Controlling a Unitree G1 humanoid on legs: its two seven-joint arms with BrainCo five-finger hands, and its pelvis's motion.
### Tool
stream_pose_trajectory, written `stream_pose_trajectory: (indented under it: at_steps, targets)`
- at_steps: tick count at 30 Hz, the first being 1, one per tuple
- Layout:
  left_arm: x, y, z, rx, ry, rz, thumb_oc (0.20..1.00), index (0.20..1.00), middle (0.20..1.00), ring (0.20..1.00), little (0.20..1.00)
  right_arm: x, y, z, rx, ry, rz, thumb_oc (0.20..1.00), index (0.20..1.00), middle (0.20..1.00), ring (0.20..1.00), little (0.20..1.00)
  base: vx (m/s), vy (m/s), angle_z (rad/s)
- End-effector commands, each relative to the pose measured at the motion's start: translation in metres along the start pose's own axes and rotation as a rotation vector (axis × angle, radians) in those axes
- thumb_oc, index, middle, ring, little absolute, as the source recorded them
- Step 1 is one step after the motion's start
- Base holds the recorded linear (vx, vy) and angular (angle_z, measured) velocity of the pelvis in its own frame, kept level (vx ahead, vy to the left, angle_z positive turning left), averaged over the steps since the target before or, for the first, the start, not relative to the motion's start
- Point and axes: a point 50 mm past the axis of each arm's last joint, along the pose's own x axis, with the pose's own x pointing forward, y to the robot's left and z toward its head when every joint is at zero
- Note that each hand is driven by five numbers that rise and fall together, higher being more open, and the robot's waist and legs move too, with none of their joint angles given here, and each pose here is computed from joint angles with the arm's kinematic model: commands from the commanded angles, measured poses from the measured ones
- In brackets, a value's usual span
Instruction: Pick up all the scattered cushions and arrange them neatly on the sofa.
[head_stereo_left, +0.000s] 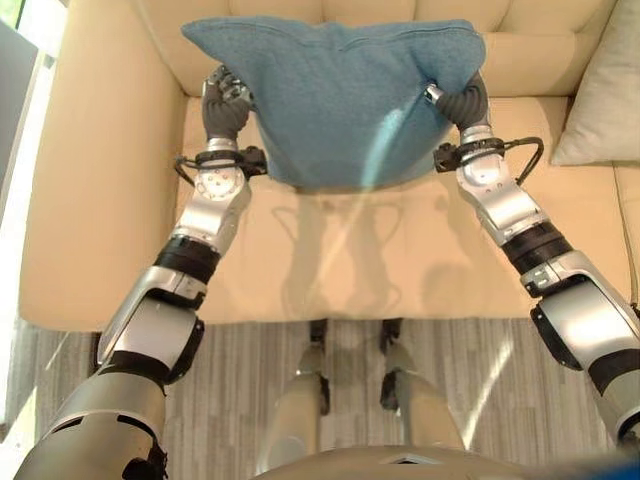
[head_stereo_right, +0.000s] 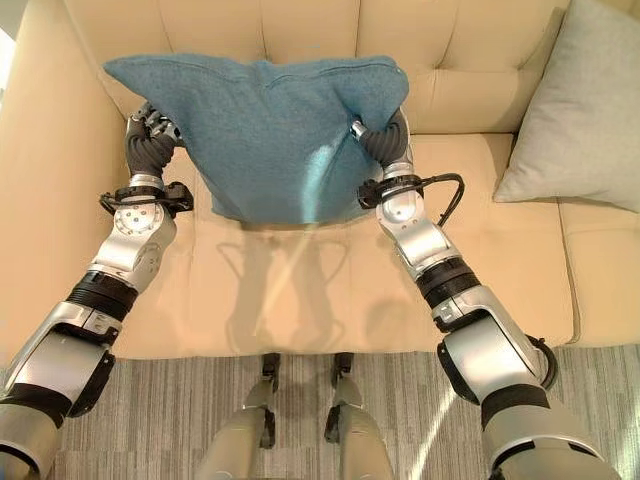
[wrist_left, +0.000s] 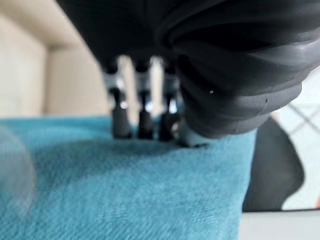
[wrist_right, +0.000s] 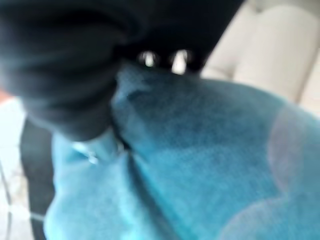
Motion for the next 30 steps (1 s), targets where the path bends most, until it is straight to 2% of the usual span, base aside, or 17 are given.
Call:
stream_pose_trajectory:
  at_steps: [1, 6, 7, 8, 9, 10, 16, 23, 28, 30]
  targets:
    - [0.018, -0.036, 0.052, -0.024, -0.21, -0.134, 0.2, 0.2, 0.2, 0.2, 0.2, 0.021, 0.013, 0.061, 0.034, -0.225, 0.051, 0.2, 0.2, 0.2, 0.2, 0.2, 0.0, 0.0, 0.0]
    - [0.027, -0.032, 0.05, 0.017, -0.177, -0.111, 0.2, 0.2, 0.2, 0.2, 0.2, 0.029, 0.005, 0.052, -0.045, -0.177, 0.028, 0.2, 0.2, 0.2, 0.2, 0.2, 0.0, 0.0, 0.02]
    - [0.035, -0.027, 0.056, 0.057, -0.177, -0.093, 0.241, 0.241, 0.241, 0.241, 0.241, 0.034, 0.0, 0.051, -0.108, -0.164, 0.013, 0.2, 0.2, 0.2, 0.2, 0.2, -0.01, -0.003, 0.04]
    - [0.035, -0.028, 0.056, 0.057, -0.178, -0.093, 0.514, 0.514, 0.514, 0.514, 0.514, 0.034, 0.0, 0.052, -0.108, -0.165, 0.012, 0.57, 0.57, 0.57, 0.57, 0.57, -0.02, 0.005, 0.03]
    - [0.044, -0.022, 0.067, 0.104, -0.192, -0.061, 1.0, 1.0, 1.0, 1.0, 1.0, 0.043, -0.006, 0.059, -0.172, -0.173, -0.019, 1.0, 1.0, 1.0, 1.0, 1.0, -0.03, 0.009, 0.03]
    - [0.057, -0.014, 0.082, 0.166, -0.206, -0.01, 1.0, 1.0, 1.0, 1.0, 1.0, 0.054, -0.02, 0.063, -0.287, -0.152, -0.074, 1.0, 1.0, 1.0, 1.0, 1.0, -0.03, 0.015, 0.03]
    - [0.072, 0.008, 0.106, 0.28, -0.218, 0.079, 1.0, 1.0, 1.0, 1.0, 1.0, 0.067, -0.048, 0.063, -0.452, -0.078, -0.15, 1.0, 1.0, 1.0, 1.0, 1.0, 0.0, 0.003, 0.01]
    - [0.075, 0.041, 0.114, 0.308, -0.203, 0.16, 1.0, 1.0, 1.0, 1.0, 1.0, 0.067, -0.091, 0.051, -0.5, -0.001, -0.237, 1.0, 1.0, 1.0, 1.0, 1.0, 0.0, 0.0, 0.0]
    - [0.062, 0.065, 0.095, 0.289, -0.198, 0.151, 1.0, 1.0, 1.0, 1.0, 1.0, 0.05, -0.123, 0.021, -0.475, 0.065, -0.27, 1.0, 1.0, 1.0, 1.0, 1.0, 0.03, 0.006, 0.01]
    - [0.041, 0.07, 0.07, 0.255, -0.191, 0.097, 1.0, 1.0, 1.0, 1.0, 1.0, 0.028, -0.13, -0.006, -0.462, 0.097, -0.241, 1.0, 1.0, 1.0, 1.0, 1.0, 0.06, -0.037, 0.01]
